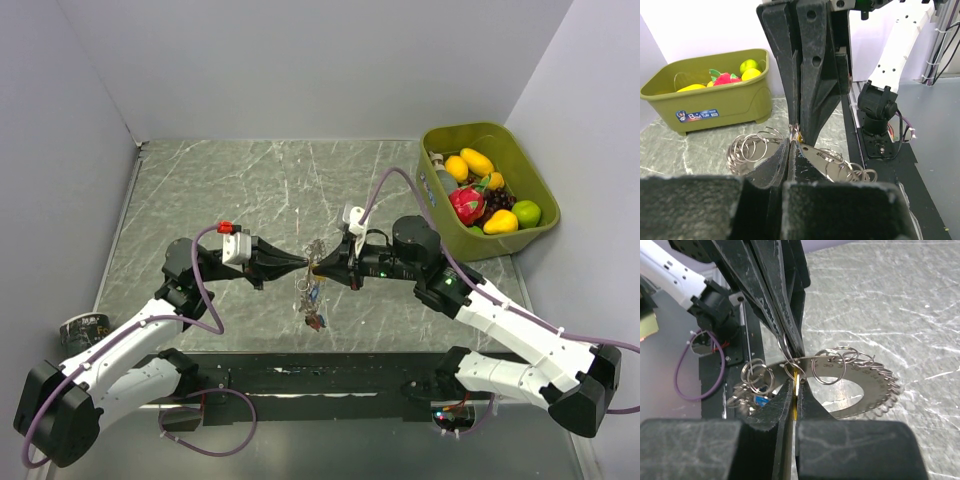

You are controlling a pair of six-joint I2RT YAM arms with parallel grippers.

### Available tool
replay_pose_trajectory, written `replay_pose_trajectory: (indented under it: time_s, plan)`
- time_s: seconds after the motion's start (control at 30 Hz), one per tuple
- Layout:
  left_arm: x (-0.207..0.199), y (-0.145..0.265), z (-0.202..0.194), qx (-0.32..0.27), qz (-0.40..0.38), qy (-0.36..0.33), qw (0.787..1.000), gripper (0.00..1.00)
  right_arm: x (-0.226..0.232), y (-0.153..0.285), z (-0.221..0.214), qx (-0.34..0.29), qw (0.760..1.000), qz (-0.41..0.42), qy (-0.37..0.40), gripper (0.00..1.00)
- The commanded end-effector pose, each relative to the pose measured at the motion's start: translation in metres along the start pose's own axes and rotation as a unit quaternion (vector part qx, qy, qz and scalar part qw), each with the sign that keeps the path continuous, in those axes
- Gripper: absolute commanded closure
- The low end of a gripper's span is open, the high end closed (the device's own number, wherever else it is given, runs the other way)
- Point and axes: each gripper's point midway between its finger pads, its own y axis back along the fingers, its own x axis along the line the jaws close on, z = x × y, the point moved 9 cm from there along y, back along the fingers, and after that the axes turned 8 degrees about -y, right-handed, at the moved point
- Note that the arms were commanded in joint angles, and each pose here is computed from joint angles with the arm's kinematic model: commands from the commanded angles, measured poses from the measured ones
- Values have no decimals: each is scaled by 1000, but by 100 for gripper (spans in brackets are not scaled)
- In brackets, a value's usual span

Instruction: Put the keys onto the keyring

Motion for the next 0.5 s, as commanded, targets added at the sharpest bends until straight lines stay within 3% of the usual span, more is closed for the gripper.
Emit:
replay_pose_trajectory:
  time_s: [0.0, 0.47]
  plan:
    - [0, 0, 23, -42, -3, -53, 998, 99, 0, 3, -3, -5, 1000, -2, 17, 100]
    - [0, 2, 24, -50, -5, -55, 997, 99, -4, -4, -17, 28, 999, 8, 15, 100]
